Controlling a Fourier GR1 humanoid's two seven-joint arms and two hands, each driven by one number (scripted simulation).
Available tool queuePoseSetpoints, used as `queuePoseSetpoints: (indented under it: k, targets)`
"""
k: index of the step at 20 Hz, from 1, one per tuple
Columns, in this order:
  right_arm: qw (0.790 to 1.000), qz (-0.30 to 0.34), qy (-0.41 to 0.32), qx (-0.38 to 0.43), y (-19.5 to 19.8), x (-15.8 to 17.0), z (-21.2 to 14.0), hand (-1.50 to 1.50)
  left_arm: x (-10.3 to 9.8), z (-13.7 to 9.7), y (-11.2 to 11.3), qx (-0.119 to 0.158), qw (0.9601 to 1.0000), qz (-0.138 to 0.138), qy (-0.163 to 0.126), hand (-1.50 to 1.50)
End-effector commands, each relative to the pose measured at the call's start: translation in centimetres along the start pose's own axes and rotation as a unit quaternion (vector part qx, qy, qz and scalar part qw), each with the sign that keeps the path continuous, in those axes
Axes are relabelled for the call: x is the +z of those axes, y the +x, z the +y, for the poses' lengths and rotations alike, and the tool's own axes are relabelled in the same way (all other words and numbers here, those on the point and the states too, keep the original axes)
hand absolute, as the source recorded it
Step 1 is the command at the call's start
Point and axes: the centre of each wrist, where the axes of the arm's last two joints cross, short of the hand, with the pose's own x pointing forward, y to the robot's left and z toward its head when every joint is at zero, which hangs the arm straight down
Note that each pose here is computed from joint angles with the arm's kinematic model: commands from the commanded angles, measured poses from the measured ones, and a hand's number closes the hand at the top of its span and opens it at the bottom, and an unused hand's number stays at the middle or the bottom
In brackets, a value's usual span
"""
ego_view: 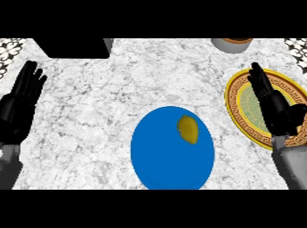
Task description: Pick the lemon from the plate and place it in the plate
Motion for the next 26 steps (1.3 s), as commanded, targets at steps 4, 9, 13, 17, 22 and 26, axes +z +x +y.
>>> queuePoseSetpoints:
  k: [4,9,13,17,22,26]
  targets:
    - [0.979,-0.179,-0.001,-0.1,5.0,-2.9,-2.7,1.5,3.4,-1.8,-5.5,0.007,0.9871,0.16,-0.007,0.0]
    - [0.973,-0.152,-0.175,0.004,1.0,-2.1,-5.7,1.5,6.8,-5.6,-9.1,0.051,0.9681,0.24,-0.049,0.0]
    - [0.953,-0.214,-0.192,-0.093,-4.6,0.3,-4.1,-1.5,6.8,-4.9,-9.0,0.047,0.9659,0.249,-0.053,0.0]
    - [0.961,-0.231,-0.13,-0.083,-6.0,0.3,-3.7,-1.5,6.4,-5.8,-9.8,0.042,0.9648,0.254,-0.056,0.0]
    - [0.982,-0.179,-0.049,0.029,-4.3,1.9,-7.2,-1.5,5.3,-6.4,-8.4,0.039,0.9664,0.25,-0.045,0.0]
    - [0.98,-0.136,0.049,0.138,-1.8,1.8,-7.6,-1.5,6.9,-5.5,-9.5,0.044,0.9647,0.255,-0.052,0.0]
